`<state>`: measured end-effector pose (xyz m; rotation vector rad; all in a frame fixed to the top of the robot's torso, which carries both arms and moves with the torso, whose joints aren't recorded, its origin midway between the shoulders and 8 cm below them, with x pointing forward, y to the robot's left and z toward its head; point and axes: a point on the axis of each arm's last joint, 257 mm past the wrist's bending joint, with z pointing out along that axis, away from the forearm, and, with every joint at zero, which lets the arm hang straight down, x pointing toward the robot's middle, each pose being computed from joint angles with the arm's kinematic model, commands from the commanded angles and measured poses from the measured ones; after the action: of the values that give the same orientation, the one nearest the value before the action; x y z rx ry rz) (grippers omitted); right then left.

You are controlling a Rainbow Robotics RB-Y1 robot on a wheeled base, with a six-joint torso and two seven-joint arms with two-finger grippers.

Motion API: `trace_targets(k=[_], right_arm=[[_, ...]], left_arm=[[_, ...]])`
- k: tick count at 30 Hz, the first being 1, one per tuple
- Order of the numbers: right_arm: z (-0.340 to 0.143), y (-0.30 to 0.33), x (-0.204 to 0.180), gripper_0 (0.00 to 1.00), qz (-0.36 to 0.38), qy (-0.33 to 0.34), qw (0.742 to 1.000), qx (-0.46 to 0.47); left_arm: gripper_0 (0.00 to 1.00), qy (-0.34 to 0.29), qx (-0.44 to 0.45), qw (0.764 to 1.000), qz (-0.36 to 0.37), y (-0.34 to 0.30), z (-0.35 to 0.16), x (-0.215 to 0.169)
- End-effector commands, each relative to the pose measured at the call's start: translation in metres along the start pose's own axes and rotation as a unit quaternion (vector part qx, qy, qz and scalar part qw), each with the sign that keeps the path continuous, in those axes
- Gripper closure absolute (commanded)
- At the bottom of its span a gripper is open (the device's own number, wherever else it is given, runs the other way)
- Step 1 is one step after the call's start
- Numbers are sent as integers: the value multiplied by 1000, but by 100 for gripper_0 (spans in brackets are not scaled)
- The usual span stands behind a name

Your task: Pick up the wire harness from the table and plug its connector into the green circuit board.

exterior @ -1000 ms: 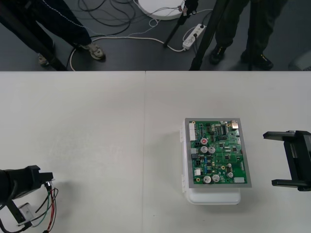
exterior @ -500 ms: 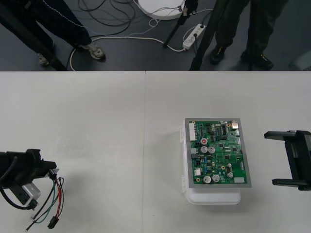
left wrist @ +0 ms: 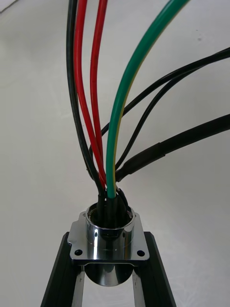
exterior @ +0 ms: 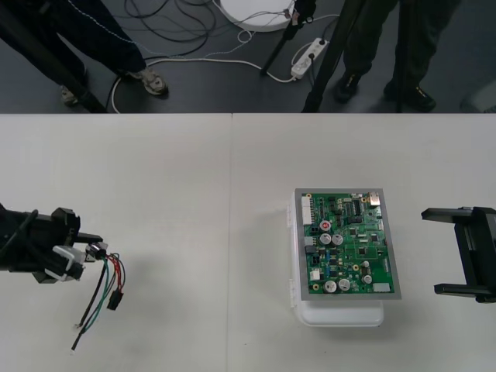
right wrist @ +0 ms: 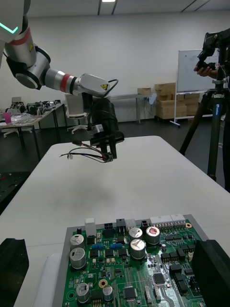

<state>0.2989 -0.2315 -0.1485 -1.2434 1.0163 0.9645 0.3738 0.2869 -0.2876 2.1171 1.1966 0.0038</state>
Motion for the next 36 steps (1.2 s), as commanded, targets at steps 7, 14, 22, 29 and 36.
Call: trace_targets(k=[7, 14, 22, 29, 36], right_arm=[[-2, -8, -7, 0, 20, -7, 1000, 9], [-1, -10, -6, 0, 20, -5, 1000, 12], [-2, -12, -5, 0, 20, -2, 1000, 15], [-1, -14, -2, 0, 21, 1, 1000, 18], [0, -15, -3, 0, 19, 1, 1000, 19]], left_arm=[[100, -59, -12, 996, -64, 40, -5, -38], [100, -79, -23, 988, -131, 57, -3, -52], [100, -62, -38, 982, -175, 85, 0, -62], [100, -38, -67, 974, -214, 115, 5, -71], [100, -33, -82, 964, -250, 139, 16, -80]])
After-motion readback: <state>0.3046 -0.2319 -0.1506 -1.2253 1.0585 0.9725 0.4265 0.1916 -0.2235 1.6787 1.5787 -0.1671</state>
